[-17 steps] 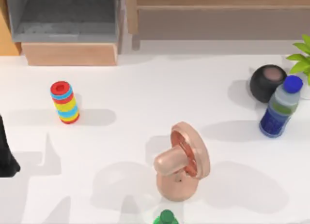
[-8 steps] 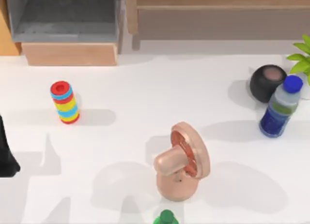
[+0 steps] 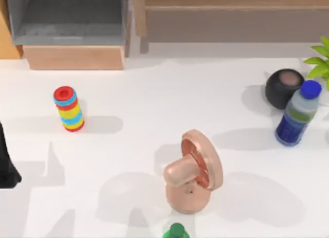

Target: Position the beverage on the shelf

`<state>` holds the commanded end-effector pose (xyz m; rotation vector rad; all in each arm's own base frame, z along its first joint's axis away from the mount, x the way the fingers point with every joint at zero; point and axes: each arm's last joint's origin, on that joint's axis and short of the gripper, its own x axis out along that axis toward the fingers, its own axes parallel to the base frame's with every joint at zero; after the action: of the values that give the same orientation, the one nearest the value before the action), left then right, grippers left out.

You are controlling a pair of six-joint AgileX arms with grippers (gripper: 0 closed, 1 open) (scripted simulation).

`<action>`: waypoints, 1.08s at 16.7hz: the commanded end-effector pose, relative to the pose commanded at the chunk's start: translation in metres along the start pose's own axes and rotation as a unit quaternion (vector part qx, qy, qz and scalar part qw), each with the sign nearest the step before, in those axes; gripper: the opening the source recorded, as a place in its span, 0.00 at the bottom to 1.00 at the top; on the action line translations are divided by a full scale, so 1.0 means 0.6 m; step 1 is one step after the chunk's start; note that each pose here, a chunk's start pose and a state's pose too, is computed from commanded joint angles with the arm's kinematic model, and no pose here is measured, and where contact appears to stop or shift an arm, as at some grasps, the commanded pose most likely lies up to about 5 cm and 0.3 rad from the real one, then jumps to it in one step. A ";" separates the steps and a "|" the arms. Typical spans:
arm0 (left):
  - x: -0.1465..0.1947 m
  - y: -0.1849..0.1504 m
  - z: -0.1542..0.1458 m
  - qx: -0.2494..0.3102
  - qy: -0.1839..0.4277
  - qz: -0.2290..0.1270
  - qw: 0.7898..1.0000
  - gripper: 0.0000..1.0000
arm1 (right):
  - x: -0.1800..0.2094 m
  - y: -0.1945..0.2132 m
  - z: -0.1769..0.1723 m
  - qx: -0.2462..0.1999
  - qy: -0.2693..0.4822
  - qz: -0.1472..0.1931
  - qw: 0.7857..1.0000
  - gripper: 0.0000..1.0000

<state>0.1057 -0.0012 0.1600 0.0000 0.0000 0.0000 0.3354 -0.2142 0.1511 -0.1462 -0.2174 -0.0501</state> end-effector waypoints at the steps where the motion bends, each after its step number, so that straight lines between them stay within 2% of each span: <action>1: 0.000 0.000 0.000 0.000 0.000 0.000 1.000 1.00 | 0.017 0.010 0.021 -0.002 -0.014 -0.003 1.000 0.00; 6: 0.000 0.000 0.000 0.000 0.000 0.000 1.000 1.00 | 0.099 0.103 0.095 0.039 -0.034 -0.011 0.999 0.00; 12: 0.000 0.000 0.000 0.000 0.000 0.000 1.000 1.00 | 0.169 0.287 0.140 0.116 0.026 -0.008 0.993 0.00; 15: 0.000 0.000 0.000 0.000 0.000 0.000 1.000 1.00 | 0.184 0.389 0.165 0.131 0.059 -0.005 0.990 0.00; 18: 0.000 0.000 0.000 0.000 0.000 0.000 1.000 1.00 | 0.186 0.485 0.190 0.126 0.086 0.000 0.988 0.00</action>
<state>0.1057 -0.0012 0.1600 0.0000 0.0000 0.0000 0.4390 0.0868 0.2450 0.1105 -0.0500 -0.0336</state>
